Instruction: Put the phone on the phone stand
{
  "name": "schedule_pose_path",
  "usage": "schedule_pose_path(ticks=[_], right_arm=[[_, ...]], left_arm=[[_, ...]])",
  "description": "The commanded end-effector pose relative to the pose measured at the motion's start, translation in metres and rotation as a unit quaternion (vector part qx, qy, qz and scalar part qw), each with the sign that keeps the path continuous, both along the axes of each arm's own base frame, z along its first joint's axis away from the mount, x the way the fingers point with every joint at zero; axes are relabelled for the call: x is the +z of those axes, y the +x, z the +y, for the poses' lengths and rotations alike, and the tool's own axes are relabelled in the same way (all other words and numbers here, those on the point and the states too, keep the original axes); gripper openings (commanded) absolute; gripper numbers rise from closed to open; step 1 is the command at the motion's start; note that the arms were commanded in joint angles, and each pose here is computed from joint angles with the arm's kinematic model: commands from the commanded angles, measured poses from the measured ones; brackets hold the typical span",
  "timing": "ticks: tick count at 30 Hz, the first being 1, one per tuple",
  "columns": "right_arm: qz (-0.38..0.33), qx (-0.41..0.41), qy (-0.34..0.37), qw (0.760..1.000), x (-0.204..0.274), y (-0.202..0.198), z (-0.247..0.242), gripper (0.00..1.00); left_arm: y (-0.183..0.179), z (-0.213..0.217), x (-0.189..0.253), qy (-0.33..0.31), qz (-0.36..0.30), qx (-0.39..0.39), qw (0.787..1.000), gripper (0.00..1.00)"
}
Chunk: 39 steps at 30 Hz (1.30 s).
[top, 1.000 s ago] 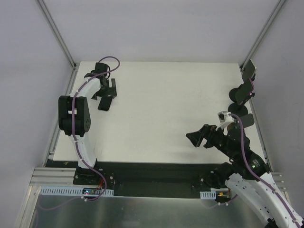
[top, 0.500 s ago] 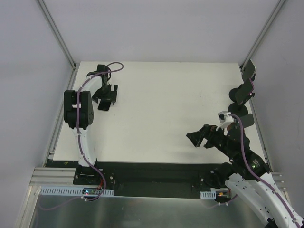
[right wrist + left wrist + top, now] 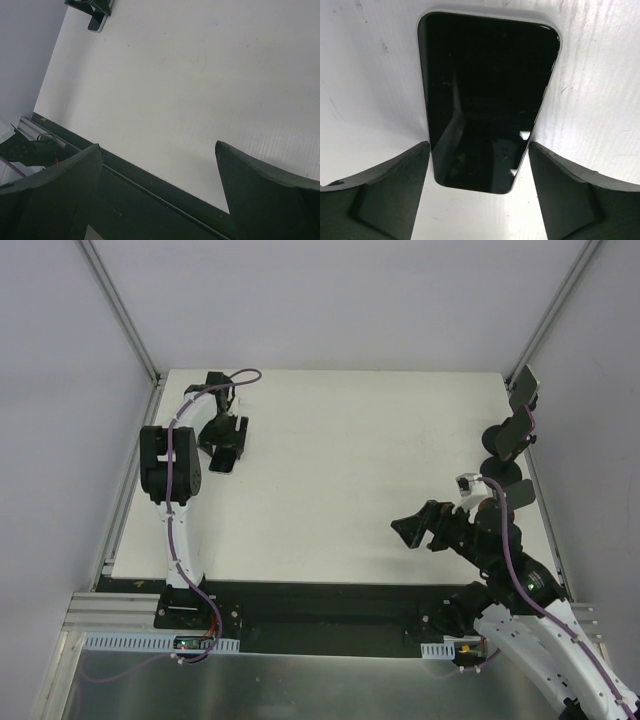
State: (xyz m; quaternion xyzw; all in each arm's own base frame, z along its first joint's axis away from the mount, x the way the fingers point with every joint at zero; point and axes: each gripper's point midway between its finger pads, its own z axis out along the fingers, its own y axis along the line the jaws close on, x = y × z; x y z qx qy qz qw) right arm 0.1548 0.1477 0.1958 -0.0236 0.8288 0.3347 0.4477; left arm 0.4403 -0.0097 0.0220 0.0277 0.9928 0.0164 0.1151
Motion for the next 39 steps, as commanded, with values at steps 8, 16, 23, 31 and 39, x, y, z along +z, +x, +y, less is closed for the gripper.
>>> schedule_pose_path(ticks=[8,16,23,31,39], right_arm=[[0.055,-0.018,-0.012,0.998,-0.003,0.003,0.001,0.96],[0.077,-0.012,-0.010,0.997,-0.012,-0.001,0.004,0.96],[0.074,-0.007,0.005,0.997,-0.005,-0.005,0.005,0.96],[0.056,0.000,0.016,0.998,0.005,-0.008,0.006,0.96],[0.041,0.015,-0.004,0.999,0.005,-0.005,0.006,0.96]], left_arm=[[-0.026,-0.028,-0.014,-0.069,0.048,0.034,0.996,0.30],[-0.058,-0.078,0.010,-0.099,0.039,0.023,0.994,0.16],[-0.027,-0.066,0.078,-0.098,-0.083,0.030,0.991,0.79],[0.014,-0.001,0.075,-0.108,-0.096,0.105,0.984,0.99],[0.030,0.026,0.041,-0.038,-0.065,0.080,0.994,0.99]])
